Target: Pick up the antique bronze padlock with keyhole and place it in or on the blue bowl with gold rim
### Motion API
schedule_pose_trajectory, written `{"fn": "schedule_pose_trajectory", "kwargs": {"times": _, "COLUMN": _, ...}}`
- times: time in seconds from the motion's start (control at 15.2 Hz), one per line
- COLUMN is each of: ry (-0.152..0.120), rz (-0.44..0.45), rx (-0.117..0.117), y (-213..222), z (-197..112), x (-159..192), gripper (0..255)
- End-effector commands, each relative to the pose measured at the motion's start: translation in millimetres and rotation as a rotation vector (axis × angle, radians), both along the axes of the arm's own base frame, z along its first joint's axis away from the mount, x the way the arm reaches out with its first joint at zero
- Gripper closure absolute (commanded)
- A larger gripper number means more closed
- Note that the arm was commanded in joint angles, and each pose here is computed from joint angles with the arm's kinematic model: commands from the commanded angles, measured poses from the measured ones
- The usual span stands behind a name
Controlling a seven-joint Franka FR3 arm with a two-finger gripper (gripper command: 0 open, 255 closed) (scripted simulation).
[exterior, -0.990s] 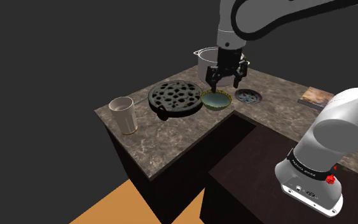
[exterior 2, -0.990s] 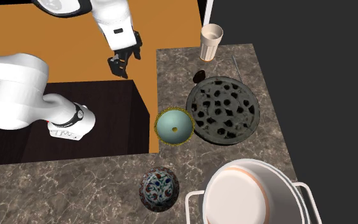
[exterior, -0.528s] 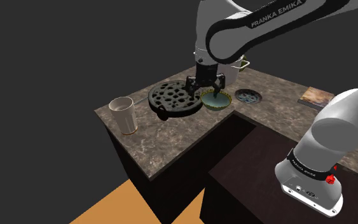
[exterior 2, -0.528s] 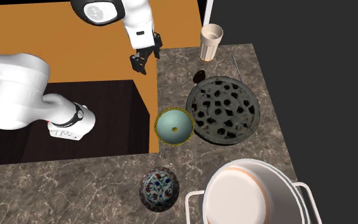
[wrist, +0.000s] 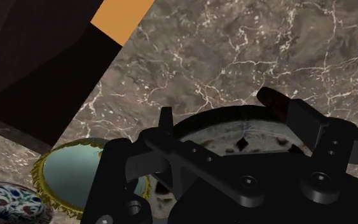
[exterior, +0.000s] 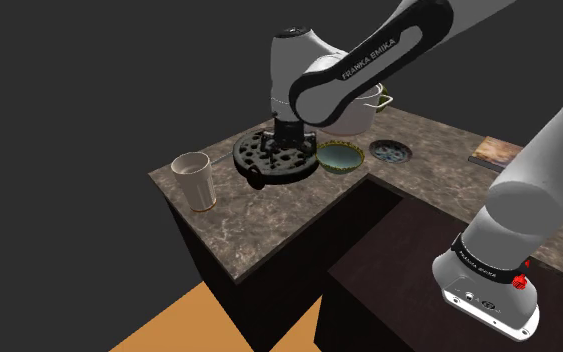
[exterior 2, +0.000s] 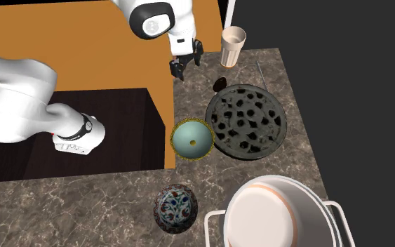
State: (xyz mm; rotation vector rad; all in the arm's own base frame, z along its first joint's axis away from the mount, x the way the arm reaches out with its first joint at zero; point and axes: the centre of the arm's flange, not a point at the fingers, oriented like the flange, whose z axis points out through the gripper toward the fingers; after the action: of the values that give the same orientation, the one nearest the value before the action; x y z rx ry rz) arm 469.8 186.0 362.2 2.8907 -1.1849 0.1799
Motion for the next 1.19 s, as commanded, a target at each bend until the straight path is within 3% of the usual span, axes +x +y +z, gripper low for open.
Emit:
{"fn": "schedule_pose_trajectory", "kwargs": {"times": 0.0, "ry": -0.022, "rz": -0.05, "rx": -0.001, "y": 7, "z": -12, "x": 21, "gripper": 0}}
{"fn": "schedule_pose_trajectory", "kwargs": {"times": 0.59, "ry": -0.111, "rz": -0.254, "rx": -0.011, "y": 33, "z": -63, "x": 116, "gripper": 0}}
{"fn": "schedule_pose_trajectory", "kwargs": {"times": 1.12, "ry": -0.114, "rz": -0.261, "rx": -0.011, "y": 29, "z": -103, "x": 128, "gripper": 0}}
